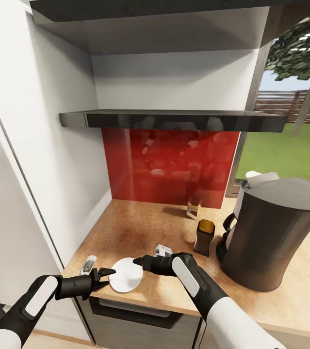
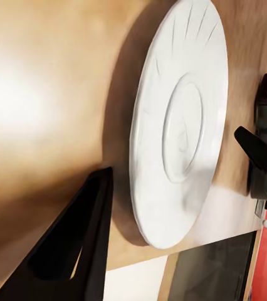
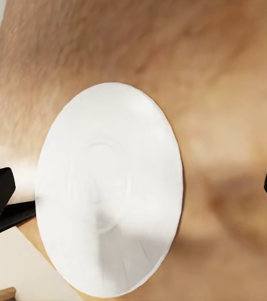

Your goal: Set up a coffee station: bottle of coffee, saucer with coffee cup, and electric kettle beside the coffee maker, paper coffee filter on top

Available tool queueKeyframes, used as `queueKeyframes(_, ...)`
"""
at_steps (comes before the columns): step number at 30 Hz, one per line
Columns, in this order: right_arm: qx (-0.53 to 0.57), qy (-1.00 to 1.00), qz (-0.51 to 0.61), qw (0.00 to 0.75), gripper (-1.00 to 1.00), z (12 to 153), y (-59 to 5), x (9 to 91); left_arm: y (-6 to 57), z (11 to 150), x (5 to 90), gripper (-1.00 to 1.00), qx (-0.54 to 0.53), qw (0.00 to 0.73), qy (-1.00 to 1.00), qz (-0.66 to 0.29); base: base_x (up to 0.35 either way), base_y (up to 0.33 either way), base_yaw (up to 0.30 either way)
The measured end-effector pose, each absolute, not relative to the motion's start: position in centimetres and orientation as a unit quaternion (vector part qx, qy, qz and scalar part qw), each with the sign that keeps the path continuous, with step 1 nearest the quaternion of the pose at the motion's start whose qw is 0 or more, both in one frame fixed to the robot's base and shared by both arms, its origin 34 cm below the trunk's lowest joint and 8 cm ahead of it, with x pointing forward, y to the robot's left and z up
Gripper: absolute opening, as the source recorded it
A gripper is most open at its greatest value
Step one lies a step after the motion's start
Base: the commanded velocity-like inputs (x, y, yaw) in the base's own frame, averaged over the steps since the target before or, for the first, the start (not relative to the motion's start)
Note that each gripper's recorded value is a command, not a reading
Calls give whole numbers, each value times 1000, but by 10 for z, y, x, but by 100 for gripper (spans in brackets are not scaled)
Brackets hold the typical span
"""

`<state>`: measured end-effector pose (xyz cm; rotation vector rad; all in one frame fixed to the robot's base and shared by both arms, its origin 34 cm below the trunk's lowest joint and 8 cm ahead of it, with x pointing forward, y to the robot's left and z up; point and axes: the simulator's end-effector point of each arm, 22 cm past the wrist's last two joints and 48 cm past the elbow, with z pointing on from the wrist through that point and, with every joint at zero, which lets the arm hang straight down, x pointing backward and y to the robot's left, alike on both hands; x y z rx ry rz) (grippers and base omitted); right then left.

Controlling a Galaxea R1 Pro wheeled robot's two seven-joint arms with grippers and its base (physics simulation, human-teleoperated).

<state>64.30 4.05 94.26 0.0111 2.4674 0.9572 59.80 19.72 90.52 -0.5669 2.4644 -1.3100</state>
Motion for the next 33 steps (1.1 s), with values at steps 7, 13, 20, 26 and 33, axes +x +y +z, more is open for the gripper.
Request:
queueKeyframes(7,7,907,347,237,100,934,38,639,197,905,598,100,-197,146,856,-455,49,0,0)
queueKeyframes(13,2,898,374,230,100,938,48,634,197,904,597,100,-197,145,857,-454,12,0,0)
queueKeyframes(20,2,894,390,219,100,932,52,627,197,904,597,100,-197,145,856,-455,1,0,0)
queueKeyframes(26,2,892,398,217,100,933,54,626,196,904,597,100,-197,145,856,-455,0,0,0)
queueKeyframes(33,12,883,402,241,100,932,51,634,195,904,596,100,-195,144,857,-455,1,0,0)
